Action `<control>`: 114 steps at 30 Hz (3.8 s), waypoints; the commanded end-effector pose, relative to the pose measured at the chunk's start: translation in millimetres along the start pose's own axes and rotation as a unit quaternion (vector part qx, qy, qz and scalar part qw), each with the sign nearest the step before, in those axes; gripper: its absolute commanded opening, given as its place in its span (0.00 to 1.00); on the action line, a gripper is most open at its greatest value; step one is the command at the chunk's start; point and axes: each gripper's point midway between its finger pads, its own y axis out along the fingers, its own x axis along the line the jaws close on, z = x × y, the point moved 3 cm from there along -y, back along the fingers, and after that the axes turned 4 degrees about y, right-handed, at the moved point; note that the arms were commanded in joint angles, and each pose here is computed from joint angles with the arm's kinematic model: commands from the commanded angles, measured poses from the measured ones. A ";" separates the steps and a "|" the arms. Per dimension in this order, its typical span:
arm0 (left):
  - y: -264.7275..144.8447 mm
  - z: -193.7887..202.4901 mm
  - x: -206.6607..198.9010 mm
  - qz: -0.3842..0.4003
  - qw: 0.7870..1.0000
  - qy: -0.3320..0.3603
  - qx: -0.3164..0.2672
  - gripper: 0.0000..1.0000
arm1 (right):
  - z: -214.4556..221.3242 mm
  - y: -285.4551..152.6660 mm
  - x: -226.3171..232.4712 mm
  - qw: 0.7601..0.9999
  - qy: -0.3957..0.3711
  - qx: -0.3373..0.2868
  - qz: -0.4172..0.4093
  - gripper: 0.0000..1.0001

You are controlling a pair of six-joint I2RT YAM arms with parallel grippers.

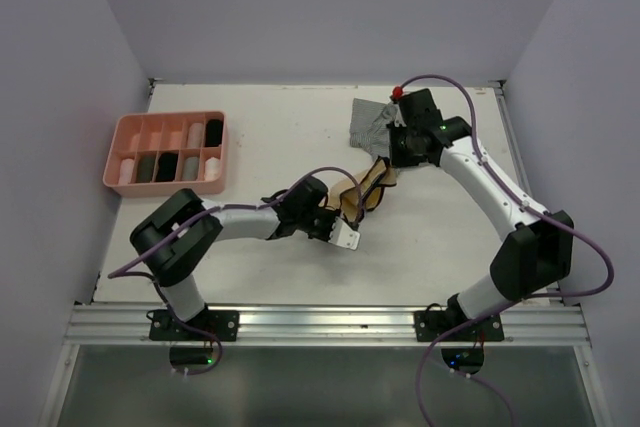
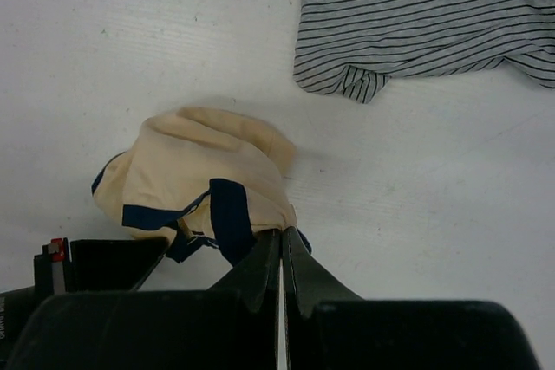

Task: Roll the underwear
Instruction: Flatten the underwear

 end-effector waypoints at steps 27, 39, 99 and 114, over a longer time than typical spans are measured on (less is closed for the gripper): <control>-161.7 -41.2 -17.3 -0.074 0.908 -0.388 -0.142 0.00 | 77.4 -35.5 -10.3 0.996 0.070 0.013 -0.046 0.00; -161.8 96.9 100.9 -0.178 0.774 -0.586 -0.158 0.22 | -14.3 57.7 -28.6 0.995 0.087 0.007 0.040 0.56; -143.4 141.9 28.0 -0.217 0.845 -0.462 0.160 1.00 | 134.6 32.7 64.1 0.987 -0.117 0.107 -0.034 0.35; -127.3 149.0 33.4 -0.212 0.828 -0.495 0.156 1.00 | 182.9 31.8 111.5 0.986 -0.029 0.141 -0.086 0.33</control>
